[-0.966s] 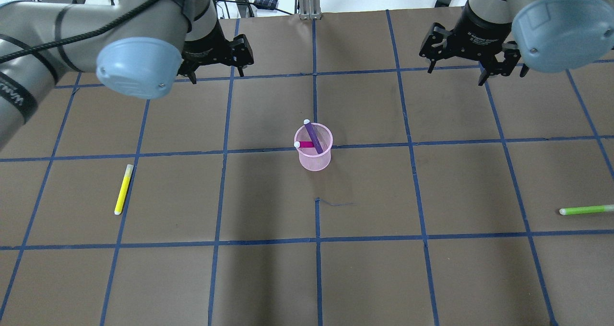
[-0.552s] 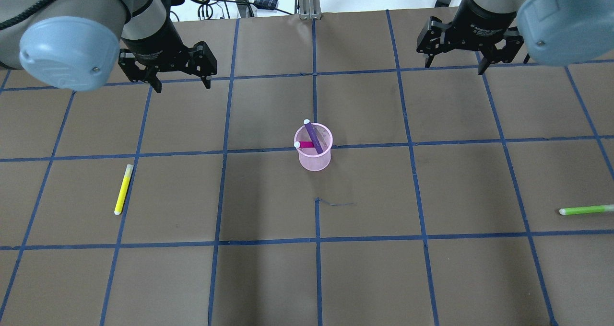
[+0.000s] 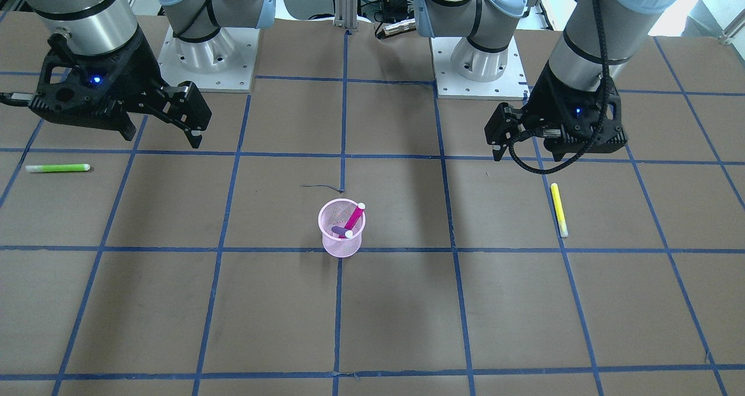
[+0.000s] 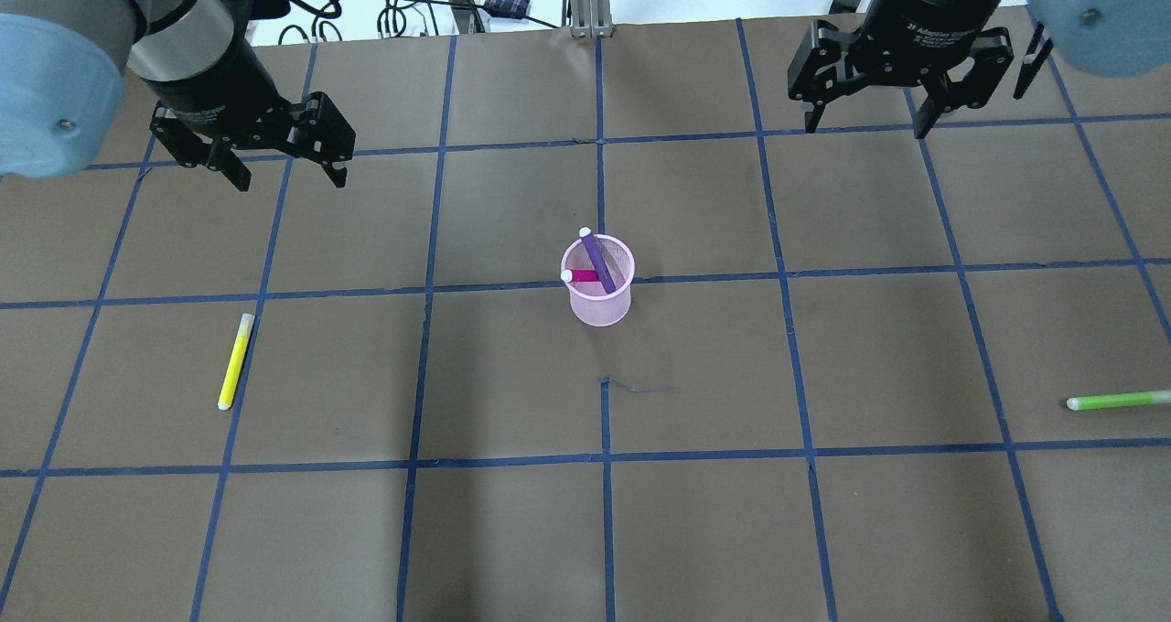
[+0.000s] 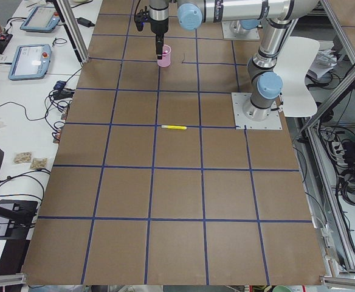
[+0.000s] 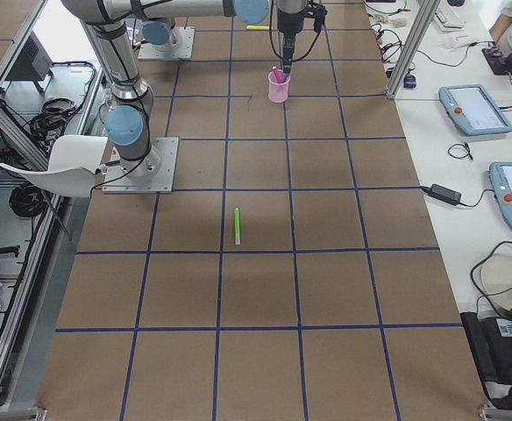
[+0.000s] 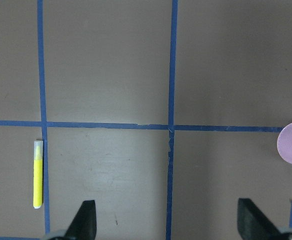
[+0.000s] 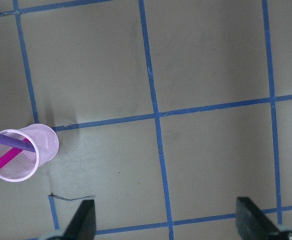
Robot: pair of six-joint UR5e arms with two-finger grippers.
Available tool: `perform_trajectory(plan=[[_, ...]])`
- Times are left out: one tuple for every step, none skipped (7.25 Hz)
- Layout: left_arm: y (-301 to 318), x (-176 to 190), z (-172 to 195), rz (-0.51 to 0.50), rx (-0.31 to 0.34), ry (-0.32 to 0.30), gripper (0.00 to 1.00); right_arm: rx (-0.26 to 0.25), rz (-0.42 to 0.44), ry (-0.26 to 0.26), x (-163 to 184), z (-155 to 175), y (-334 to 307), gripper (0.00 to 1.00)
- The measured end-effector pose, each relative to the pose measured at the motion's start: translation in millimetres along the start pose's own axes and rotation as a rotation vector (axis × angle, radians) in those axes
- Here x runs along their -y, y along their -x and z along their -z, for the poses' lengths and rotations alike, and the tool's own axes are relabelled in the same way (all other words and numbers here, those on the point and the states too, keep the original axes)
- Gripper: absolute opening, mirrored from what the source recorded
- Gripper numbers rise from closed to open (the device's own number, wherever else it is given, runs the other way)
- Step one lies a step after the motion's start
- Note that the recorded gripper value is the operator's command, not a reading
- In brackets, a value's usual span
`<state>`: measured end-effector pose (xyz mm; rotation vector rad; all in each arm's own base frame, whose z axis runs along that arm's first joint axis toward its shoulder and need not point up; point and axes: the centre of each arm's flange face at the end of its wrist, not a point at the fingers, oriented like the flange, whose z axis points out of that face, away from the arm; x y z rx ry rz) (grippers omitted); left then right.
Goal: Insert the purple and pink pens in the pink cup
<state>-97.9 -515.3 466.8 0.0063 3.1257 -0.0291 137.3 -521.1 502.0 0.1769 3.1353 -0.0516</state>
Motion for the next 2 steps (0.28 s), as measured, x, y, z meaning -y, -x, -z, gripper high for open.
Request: perform_trajectory(plan=[[-0.4,-8.7,1.8,-0.005,0.002,0.002,1.00,-0.004,0.015,0.006,1.7,-4.5,1.0,1.00],[-1.1,-14.5,2.2,-0.008,0.004,0.003,1.00,-0.011,0.025,0.009,2.7,-7.4,0.8,1.00]])
